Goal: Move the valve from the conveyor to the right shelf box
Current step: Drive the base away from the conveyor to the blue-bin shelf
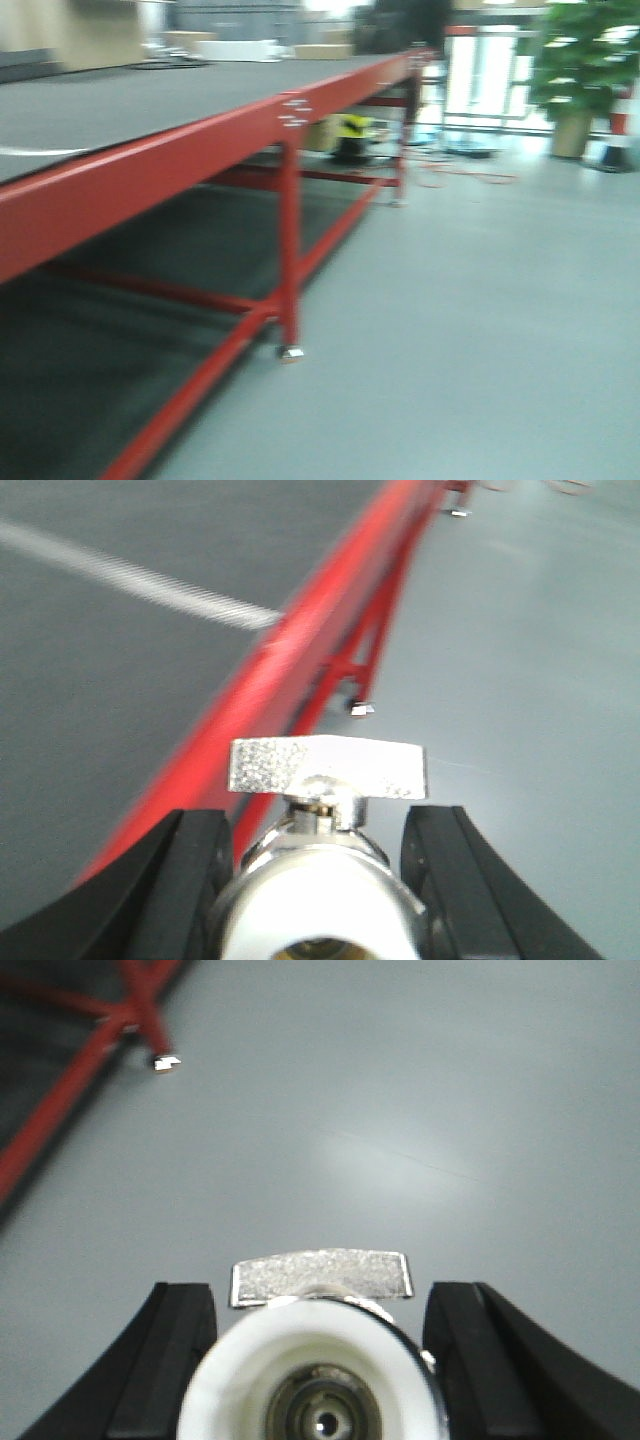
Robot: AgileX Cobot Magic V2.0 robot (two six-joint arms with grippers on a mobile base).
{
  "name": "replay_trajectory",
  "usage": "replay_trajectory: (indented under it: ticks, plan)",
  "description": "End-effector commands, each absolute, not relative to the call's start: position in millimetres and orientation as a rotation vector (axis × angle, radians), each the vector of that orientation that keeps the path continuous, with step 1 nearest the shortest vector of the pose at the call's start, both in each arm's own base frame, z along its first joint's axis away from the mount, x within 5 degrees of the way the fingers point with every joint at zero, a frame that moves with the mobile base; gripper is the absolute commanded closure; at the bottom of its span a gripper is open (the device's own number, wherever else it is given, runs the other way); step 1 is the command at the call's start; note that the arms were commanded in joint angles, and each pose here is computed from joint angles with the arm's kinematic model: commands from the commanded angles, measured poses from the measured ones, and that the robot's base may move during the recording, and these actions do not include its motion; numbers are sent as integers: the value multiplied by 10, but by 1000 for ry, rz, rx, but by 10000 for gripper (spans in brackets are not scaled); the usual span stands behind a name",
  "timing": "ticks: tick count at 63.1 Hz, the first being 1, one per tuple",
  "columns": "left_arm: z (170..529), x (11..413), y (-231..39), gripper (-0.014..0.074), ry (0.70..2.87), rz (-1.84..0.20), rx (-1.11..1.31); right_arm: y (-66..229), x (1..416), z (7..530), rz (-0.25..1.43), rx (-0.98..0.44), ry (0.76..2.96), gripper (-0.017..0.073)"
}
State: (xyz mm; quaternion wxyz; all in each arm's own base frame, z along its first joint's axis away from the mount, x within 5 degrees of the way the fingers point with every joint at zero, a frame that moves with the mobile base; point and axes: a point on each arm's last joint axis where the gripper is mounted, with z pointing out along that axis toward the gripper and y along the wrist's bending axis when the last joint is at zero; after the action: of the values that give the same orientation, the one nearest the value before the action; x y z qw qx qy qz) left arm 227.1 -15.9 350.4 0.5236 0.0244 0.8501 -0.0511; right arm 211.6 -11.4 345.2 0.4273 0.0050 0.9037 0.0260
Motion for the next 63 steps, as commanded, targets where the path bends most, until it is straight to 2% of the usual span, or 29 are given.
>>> replay_trajectory:
  ticks: [1, 63]
  plan:
    - [3596, 2261, -166, 704, 1968, -133, 42, -124, 2118, 3541, 43, 12, 2178, 726]
    - [3596, 2261, -166, 704, 1968, -133, 42, -124, 2118, 3541, 43, 12, 2178, 726]
